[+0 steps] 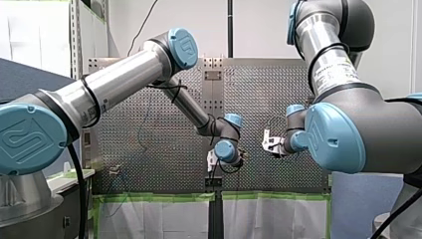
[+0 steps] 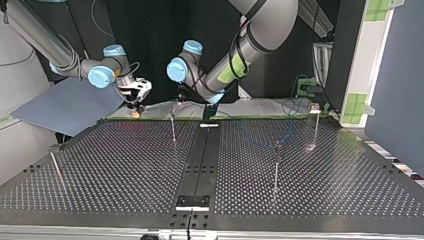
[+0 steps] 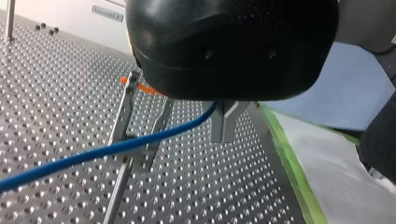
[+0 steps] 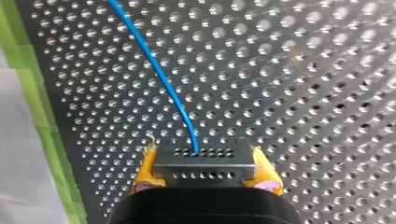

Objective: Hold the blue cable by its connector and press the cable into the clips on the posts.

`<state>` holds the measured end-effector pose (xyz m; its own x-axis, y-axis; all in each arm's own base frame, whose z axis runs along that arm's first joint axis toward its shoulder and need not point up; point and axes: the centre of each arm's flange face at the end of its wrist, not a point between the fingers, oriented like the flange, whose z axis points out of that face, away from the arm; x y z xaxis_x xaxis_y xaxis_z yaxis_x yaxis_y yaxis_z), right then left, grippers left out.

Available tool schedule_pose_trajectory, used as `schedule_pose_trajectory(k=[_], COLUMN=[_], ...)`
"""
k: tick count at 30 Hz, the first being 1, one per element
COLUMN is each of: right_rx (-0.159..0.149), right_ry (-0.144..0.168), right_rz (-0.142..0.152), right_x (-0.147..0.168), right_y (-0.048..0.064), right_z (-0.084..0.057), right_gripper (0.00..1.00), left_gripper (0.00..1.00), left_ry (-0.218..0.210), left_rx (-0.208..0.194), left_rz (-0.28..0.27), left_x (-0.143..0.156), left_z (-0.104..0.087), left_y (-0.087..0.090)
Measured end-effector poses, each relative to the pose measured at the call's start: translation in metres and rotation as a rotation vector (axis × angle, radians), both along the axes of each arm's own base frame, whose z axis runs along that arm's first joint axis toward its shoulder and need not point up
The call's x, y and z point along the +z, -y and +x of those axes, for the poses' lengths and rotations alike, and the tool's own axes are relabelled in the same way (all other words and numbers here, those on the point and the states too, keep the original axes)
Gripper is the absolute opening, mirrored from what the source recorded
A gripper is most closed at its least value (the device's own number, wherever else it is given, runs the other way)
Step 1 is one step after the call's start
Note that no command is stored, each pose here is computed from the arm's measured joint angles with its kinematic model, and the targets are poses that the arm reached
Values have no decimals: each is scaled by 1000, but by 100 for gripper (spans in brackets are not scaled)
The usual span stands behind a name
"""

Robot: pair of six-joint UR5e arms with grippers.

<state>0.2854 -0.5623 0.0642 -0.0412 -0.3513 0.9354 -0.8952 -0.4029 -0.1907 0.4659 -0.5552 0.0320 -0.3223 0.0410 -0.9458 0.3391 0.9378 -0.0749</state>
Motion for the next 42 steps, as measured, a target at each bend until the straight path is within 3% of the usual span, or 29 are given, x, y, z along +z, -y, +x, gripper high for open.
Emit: schedule_pose_trajectory(k=[18, 31, 42], right_rx=[24, 20, 20], right_ry=[24, 26, 29], right_rz=[-9, -15, -27], right_x=[-2, -3, -4], right_y=[0, 2, 4], right_z=[4, 2, 2], right_gripper=[0, 0, 0], left_gripper=[0, 0, 0], left_ry=[48, 68, 62], left_rx=[13, 24, 36], left_rz=[-57, -135, -151], left_x=[36, 34, 13], left_z=[23, 27, 34], left_y=[-7, -3, -8])
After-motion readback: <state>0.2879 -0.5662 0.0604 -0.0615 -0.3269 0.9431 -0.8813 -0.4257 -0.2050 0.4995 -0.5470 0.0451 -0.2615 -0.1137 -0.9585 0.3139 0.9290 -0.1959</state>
